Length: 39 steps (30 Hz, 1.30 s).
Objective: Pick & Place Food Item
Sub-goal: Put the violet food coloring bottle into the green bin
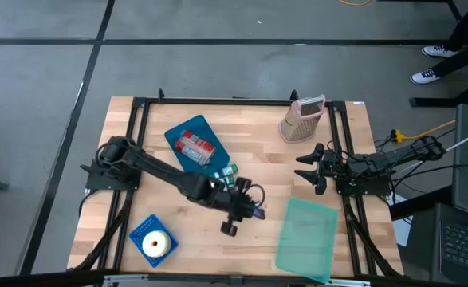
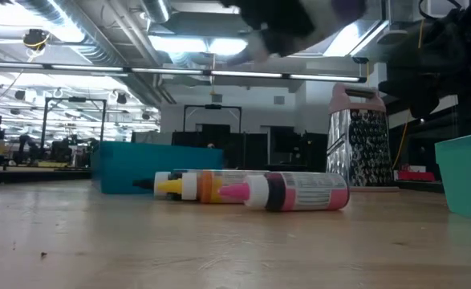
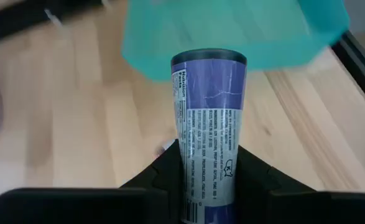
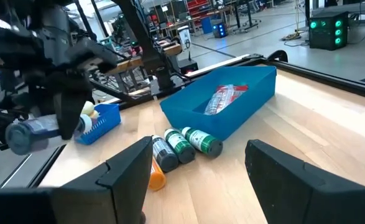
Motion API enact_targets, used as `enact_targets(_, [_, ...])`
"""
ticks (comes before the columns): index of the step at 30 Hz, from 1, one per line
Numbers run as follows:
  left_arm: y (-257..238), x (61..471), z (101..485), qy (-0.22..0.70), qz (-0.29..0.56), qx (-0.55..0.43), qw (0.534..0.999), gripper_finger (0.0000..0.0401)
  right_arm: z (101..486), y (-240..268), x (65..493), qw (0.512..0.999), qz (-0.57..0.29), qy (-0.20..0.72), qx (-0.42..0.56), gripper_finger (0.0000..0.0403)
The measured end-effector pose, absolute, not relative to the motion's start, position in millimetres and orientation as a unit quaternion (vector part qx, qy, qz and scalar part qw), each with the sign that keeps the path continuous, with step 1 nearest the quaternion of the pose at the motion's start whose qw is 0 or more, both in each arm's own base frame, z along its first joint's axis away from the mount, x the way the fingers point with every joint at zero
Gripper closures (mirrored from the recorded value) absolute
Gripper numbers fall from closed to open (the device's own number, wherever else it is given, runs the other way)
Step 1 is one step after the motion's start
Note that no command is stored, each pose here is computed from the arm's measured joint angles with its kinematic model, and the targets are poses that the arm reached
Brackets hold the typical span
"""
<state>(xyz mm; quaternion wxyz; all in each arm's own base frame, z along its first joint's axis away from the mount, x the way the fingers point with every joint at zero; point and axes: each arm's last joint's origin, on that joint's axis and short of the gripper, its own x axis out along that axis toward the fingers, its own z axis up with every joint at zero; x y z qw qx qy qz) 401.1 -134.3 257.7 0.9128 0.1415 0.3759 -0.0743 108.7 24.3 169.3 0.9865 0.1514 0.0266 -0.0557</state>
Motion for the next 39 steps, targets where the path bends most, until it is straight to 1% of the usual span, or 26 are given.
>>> enact_targets(5, [-115,420,263,0.321,-0.094,0.139,0.932,0.0312,169,24,109,0.986,-0.068,0.024,0.151,0.0149])
enact_targets(7, [-108,429,261,0.297,-0.101,0.136,0.940,0.0312,169,24,109,0.986,-0.069,0.024,0.151,0.0149])
enact_targets(9, [-103,433,257,0.293,-0.106,0.139,0.940,0.0312,169,24,109,0.986,-0.069,0.024,0.151,0.0149])
enact_targets(11, [-100,443,254,0.264,-0.117,0.133,0.948,0.0312,169,24,109,0.986,-0.069,0.026,0.150,0.0149])
enact_targets(13, [-99,444,249,0.269,-0.127,0.132,0.946,0.0312,169,24,109,0.986,-0.069,0.025,0.149,0.0149])
enact_targets(15, [-99,452,247,0.254,-0.135,0.126,0.949,0.0312,169,24,109,0.986,-0.069,0.028,0.147,0.0149])
enact_targets(16, [-99,453,244,0.267,-0.137,0.127,0.945,0.0312,169,24,109,0.986,-0.069,0.027,0.148,0.0149])
enact_targets(20, [-104,468,239,0.270,-0.148,0.133,0.942,0.0312,168,24,110,0.986,-0.071,0.029,0.147,0.0149])
enact_targets(23, [-110,482,241,0.266,-0.154,0.146,0.940,0.0312,168,24,110,0.986,-0.071,0.031,0.146,0.0149])
enact_targets(28, [-113,496,243,0.292,-0.158,0.169,0.928,0.0312,168,24,110,0.986,-0.069,0.031,0.147,0.0149])
enact_targets(31, [-107,501,254,0.285,-0.144,0.171,0.932,0.0312,168,24,110,0.986,-0.069,0.031,0.147,0.0149])
enact_targets(34, [-94,503,256,0.291,-0.125,0.177,0.932,0.0312,168,24,110,0.986,-0.069,0.031,0.146,0.0149])
enact_targets(39, [-83,508,259,0.270,-0.132,0.162,0.940,0.0312,169,24,110,0.987,-0.068,0.028,0.146,0.0149])
